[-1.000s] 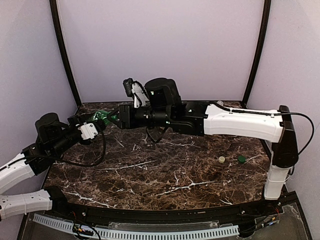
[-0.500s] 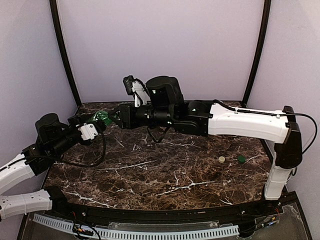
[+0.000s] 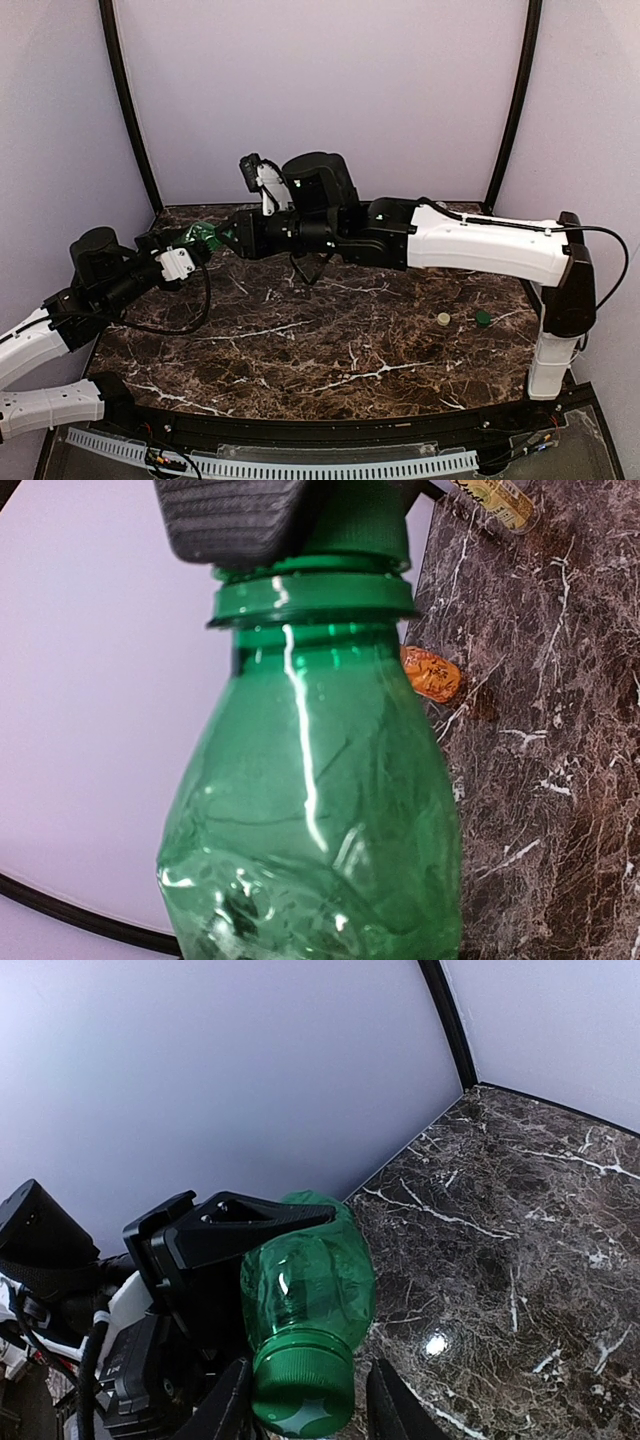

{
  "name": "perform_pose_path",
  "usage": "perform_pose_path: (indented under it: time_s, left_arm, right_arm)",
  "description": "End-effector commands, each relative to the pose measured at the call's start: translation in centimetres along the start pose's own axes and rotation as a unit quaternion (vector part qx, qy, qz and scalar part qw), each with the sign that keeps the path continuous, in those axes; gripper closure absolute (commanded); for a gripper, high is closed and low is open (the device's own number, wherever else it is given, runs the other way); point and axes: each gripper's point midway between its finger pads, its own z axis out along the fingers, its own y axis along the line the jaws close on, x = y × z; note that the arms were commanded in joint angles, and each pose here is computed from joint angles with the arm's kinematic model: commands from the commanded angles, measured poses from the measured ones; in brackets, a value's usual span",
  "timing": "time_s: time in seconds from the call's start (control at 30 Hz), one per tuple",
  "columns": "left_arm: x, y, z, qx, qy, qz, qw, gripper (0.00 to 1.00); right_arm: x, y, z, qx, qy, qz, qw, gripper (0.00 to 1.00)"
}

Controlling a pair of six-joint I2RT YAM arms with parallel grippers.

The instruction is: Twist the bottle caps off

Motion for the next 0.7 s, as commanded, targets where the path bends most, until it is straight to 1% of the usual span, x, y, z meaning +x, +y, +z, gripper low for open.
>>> perform_pose_path:
  time_s: [0.0,0.1,0.17,0.23,0.33,0.37,0.4,0.43,0.47,0.5,0.53,0.57,0.6,0.63,0.67]
  left_arm:
    - [0.0,-0.7,-0.2,0.009,-0.006,0.000,1.000,0.82]
    - [0.0,-0.7,-0.2,0.009,-0.006,0.000,1.000,0.82]
    - [-0.1,-0.7,-0.2,0.009,-0.007,-0.002,1.000,0.82]
    - [-0.2,-0.7,-0.2,0.010,-0.008,-0.008,1.000,0.82]
    - [-0.9,-0.8,-0.5,0.030,-0.021,-0.027,0.999,0.83]
    - [-1.2,-2.4,-0.8,0.072,-0.032,-0.030,0.996,0.84]
    - [-2.4,-2.7,-1.3,0.094,-0.060,-0.042,0.993,0.85]
    - [-2.3,-3.9,-1.7,0.128,-0.059,-0.049,0.989,0.86]
    - [-3.3,-4.4,-2.2,0.153,-0.083,-0.059,0.983,0.87]
    - [-3.3,-5.6,-2.7,0.184,-0.082,-0.064,0.977,0.87]
    - [-4.1,-6.2,-3.4,0.208,-0.103,-0.068,0.970,0.87]
    - [-3.9,-7.3,-3.9,0.236,-0.100,-0.071,0.964,0.88]
    - [-4.5,-7.7,-4.5,0.254,-0.115,-0.071,0.958,0.88]
    - [-4.3,-8.6,-5.0,0.277,-0.111,-0.074,0.952,0.89]
    - [-4.7,-8.8,-5.5,0.290,-0.122,-0.073,0.947,0.89]
  right_arm:
    - [-0.3,0.0,0.3,0.000,-0.002,-0.002,1.000,0.67]
    - [-0.2,-0.1,0.3,0.000,0.001,-0.002,1.000,0.79]
    - [-0.2,-0.1,0.4,-0.001,0.003,-0.003,1.000,0.90]
    - [0.2,0.4,0.5,-0.020,0.014,-0.012,1.000,1.00]
    - [0.5,1.6,0.3,-0.057,0.030,-0.063,0.996,1.00]
    - [0.8,2.1,0.2,-0.068,0.037,-0.090,0.993,1.00]
    - [1.0,2.4,-0.1,-0.075,0.042,-0.120,0.989,1.00]
    - [1.3,2.6,-0.3,-0.078,0.046,-0.157,0.983,1.00]
    - [1.8,2.8,-0.6,-0.082,0.049,-0.200,0.975,1.00]
    - [2.4,3.1,-1.1,-0.087,0.052,-0.244,0.964,1.00]
    - [3.2,3.4,-1.4,-0.095,0.054,-0.307,0.946,1.00]
    - [4.0,3.6,-1.9,-0.102,0.058,-0.348,0.930,1.00]
    - [5.4,3.8,-2.2,-0.111,0.069,-0.385,0.914,1.00]
    - [6.1,4.0,-2.6,-0.117,0.073,-0.419,0.897,1.00]
    - [6.8,4.2,-2.9,-0.122,0.077,-0.447,0.883,1.00]
